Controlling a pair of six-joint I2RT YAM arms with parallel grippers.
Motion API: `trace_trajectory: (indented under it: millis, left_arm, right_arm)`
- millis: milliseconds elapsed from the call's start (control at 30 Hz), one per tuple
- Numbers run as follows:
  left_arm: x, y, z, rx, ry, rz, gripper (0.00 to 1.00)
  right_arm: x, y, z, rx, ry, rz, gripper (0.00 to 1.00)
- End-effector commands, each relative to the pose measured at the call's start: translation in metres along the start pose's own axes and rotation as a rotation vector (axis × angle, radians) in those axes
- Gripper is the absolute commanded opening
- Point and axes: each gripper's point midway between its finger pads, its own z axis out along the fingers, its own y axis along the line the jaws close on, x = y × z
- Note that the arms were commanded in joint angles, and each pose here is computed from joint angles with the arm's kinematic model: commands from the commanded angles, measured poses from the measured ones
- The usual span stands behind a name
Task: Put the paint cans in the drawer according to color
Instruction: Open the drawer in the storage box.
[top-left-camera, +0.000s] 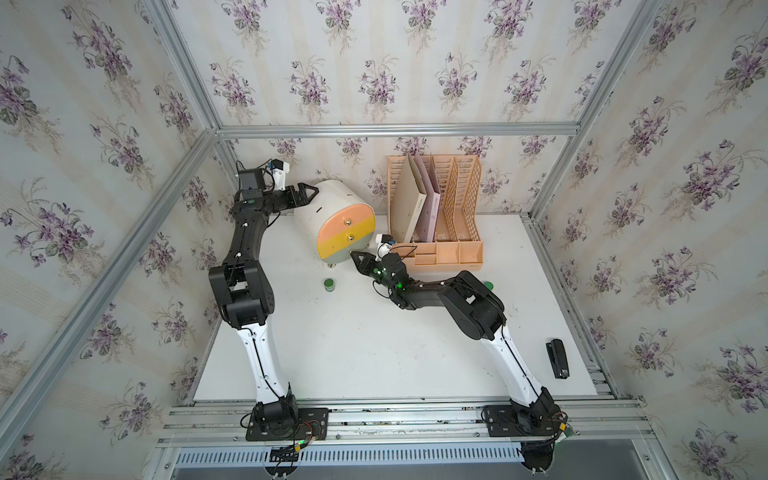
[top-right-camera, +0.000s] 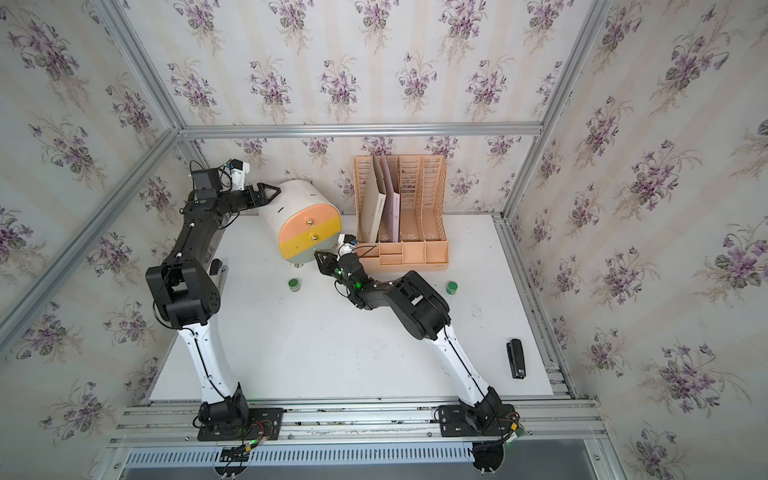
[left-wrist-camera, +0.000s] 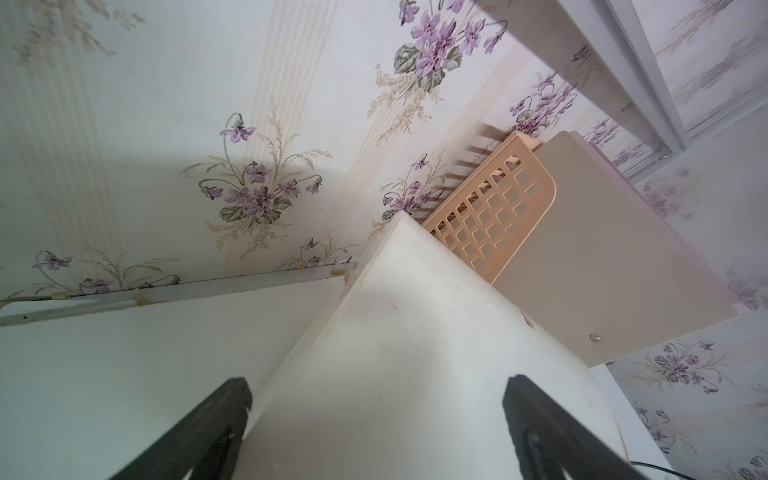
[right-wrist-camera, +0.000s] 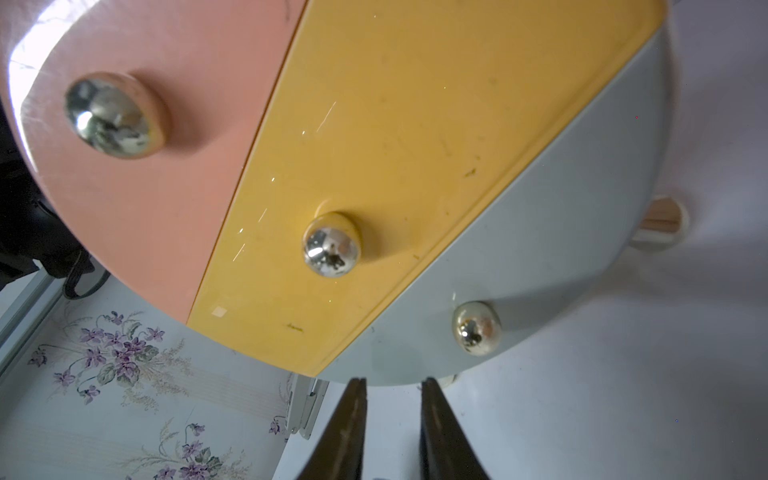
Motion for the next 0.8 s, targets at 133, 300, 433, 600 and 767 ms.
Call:
trace_trajectory:
  millis: [133,300,433,600,767]
  left_arm:
    - [-0.002,-0.007,0.000,0.033,0.000,0.000,0.99]
    - [-0.004,-0.005,-0.001,0.032,-0.004,0.001,0.99]
    - [-0.011,-0.004,-0.003,0.031,-0.017,-0.002,0.99]
    - [-0.019,-0.002,-0.007,0.025,-0.034,-0.002,0.99]
    - [-0.022,0.001,-0.010,0.024,-0.043,-0.007,0.99]
  right_arm:
    - [0.005,-0.012,0.015,0.078,0.007,0.048,0.34]
    - [0.005,-0.018,0.024,0.095,-0.006,0.070,0.35]
    - [0.014,-0.027,0.032,0.109,0.003,0.070,0.35]
    - [0.017,-0.021,0.042,0.095,0.003,0.067,0.35]
    - [0.027,-0.012,0.054,0.079,0.013,0.064,0.36]
